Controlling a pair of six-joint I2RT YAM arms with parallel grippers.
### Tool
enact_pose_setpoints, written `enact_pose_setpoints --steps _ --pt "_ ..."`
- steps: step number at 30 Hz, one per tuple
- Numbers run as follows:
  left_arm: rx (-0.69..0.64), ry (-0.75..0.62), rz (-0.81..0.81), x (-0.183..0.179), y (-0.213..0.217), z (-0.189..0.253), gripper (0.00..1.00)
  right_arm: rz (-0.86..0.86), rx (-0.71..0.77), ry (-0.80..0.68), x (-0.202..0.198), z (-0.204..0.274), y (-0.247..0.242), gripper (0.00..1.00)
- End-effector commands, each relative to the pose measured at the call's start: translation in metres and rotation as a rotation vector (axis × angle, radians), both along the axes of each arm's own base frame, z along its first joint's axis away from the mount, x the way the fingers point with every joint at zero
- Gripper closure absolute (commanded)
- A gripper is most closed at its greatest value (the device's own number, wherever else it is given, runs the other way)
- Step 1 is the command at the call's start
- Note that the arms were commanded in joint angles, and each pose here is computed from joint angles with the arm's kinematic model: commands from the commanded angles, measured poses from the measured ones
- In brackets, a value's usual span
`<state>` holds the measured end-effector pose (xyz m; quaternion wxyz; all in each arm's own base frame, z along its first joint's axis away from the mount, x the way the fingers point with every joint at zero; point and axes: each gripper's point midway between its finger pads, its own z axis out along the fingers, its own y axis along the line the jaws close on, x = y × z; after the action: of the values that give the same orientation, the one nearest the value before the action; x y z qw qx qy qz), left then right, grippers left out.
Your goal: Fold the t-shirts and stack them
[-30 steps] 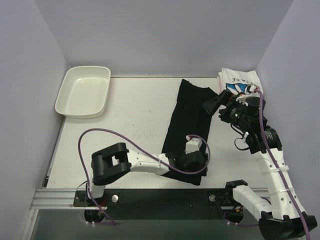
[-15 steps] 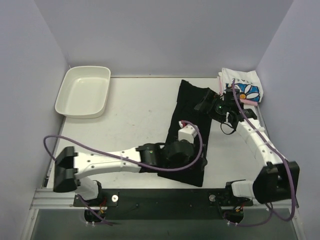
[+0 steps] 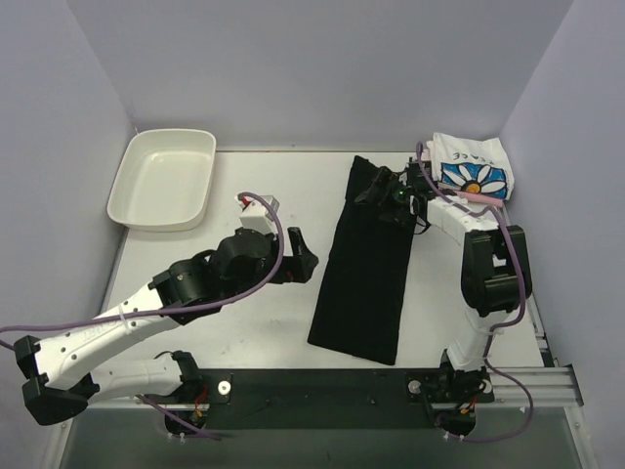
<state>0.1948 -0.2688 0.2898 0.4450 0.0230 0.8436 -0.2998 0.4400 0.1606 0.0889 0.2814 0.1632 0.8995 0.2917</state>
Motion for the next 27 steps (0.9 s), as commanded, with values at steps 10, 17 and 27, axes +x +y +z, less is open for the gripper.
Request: enact_pose_setpoints --steps 10,17,27 --pt "0.068 0.09 0.081 0.036 0.052 -0.04 0.03 0.043 -0.007 0.024 0.035 -0.036 0.028 0.0" --pt "0.057 0.159 0.106 0.053 0.068 -0.067 0.03 0.117 -0.04 0.082 0.035 -0.059 0.061 0.0" --pt "0.058 0.206 0.159 0.071 0.089 -0.088 0.03 0.227 -0.027 0.139 0.043 -0.072 0.128 0.0"
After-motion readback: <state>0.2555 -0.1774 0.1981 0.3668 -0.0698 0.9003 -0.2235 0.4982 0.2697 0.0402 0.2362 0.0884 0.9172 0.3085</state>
